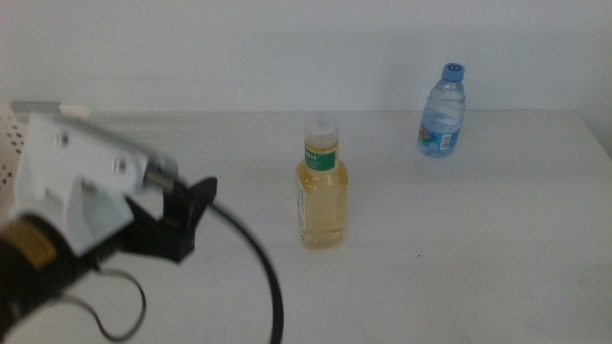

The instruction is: Use arms to grab the bottles and put them into the dustbin to the left of the table.

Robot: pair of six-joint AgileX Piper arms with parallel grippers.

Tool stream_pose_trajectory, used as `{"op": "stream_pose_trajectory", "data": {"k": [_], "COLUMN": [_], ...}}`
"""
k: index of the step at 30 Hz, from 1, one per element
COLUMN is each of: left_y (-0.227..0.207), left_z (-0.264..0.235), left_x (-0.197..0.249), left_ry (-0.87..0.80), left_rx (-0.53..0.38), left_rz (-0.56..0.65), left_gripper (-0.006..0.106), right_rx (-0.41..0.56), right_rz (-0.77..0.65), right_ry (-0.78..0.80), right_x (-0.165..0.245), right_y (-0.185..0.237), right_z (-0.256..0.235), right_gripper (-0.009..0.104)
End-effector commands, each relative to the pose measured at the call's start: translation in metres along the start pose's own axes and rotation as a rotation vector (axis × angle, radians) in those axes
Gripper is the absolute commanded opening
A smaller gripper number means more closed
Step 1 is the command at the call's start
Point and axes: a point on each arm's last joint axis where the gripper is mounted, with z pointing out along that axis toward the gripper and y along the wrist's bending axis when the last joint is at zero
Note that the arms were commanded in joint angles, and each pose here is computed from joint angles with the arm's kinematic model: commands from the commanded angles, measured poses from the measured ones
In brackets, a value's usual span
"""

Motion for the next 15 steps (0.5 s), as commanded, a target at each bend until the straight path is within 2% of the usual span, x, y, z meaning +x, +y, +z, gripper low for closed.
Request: {"op": "stream_pose_trajectory", "data": {"k": [1, 6, 10, 15], "left_y": [-0.002, -0.009, -0.012, -0.019], "left_z": [-0.008, -0.015, -0.017, -0.020], "left_x": [-0.009, 0.014, 0.030, 0.037], "left_ry": [-0.237, -0.324, -0.291, -0.303], "left_rx": [-0.024, -0.010, 0.007, 0.084], "left_rz": [-0.034, -0.035, -0.019, 0.005], "left_gripper": [0.090, 0.090, 0.090, 0.090], "right_rx": [0.012, 0.012, 0.012, 0.012], "right_rz": [-0.011, -0.011, -0.011, -0.011], "right_ry": [-0.108, -0.108, -0.108, -0.108], "right_x": [-0.010, -0.010, -0.010, -0.010], "right_y": [-0.001, -0.001, -0.001, -0.001], "right_z": [-0.003, -0.003, -0.003, -0.003], "right_gripper": [0.068, 0.068, 0.068, 0.068]}}
